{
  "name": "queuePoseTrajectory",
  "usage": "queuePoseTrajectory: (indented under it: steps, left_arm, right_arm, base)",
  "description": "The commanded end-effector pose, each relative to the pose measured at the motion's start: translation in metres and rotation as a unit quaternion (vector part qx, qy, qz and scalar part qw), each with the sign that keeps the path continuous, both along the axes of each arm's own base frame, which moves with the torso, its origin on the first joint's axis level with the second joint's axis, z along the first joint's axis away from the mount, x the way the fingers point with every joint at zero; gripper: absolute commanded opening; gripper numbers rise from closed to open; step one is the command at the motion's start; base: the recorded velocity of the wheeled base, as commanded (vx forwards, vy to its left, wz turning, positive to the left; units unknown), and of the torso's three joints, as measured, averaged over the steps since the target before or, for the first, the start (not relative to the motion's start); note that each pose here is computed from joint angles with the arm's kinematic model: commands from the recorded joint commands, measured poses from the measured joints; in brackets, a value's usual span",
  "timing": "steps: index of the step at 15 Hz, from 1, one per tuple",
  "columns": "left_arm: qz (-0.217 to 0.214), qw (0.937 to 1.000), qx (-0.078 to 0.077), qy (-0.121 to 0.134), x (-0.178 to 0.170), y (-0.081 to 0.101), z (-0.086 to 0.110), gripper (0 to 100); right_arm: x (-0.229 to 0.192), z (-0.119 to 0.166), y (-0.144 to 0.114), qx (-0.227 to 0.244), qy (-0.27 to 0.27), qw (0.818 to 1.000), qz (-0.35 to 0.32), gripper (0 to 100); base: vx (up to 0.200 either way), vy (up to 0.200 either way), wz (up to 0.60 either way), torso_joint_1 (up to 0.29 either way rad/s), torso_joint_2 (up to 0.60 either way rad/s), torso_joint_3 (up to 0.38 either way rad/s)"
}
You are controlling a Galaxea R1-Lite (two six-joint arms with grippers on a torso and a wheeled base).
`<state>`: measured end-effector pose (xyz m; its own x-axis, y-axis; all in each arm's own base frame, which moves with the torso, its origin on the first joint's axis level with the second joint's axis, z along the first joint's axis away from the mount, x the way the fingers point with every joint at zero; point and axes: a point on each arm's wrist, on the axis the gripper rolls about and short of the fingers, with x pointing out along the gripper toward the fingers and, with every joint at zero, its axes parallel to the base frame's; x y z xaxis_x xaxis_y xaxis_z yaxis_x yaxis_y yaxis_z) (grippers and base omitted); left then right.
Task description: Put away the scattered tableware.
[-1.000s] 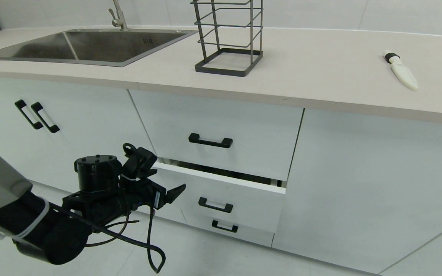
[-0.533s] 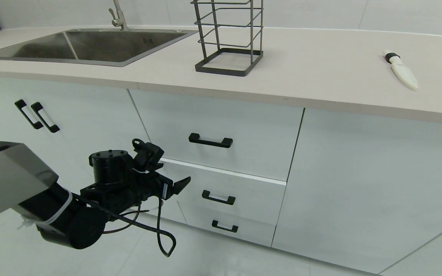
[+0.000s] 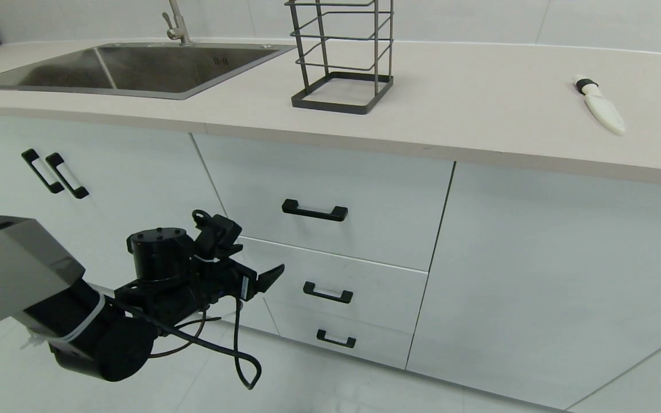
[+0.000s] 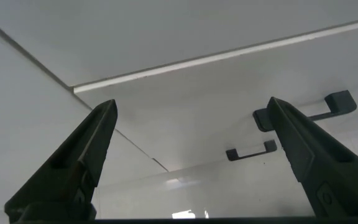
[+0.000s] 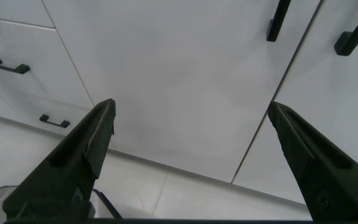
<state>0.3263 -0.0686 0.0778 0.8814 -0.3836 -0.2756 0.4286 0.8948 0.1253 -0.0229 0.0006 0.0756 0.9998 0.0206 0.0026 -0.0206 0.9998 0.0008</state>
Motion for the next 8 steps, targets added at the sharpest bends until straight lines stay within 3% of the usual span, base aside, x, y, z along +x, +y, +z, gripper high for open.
queuePoseTrajectory:
  steps: [1,6,8]
  left_arm:
    - [-0.004,0.9999,-0.009,-0.011,-0.013,0.002,0.007,100]
    - [-0.015,0.9974,-0.032,-0.062,-0.083,0.015,0.033,100]
    - [-0.017,0.9957,-0.036,-0.084,-0.110,0.021,0.047,100]
  right_arm:
    - [0.000,0.000,0.000,0.000,0.001,1.000,0.000,100]
    - [0.000,0.000,0.000,0.000,0.001,1.000,0.000,100]
    - [0.000,0.000,0.000,0.000,0.001,1.000,0.000,100]
  base:
    - [0.000,0.000,0.00,0.000,0.00,0.000]
    - [0.000,0.000,0.00,0.000,0.00,0.000]
    - [0.000,0.000,-0.60,0.000,0.00,0.007]
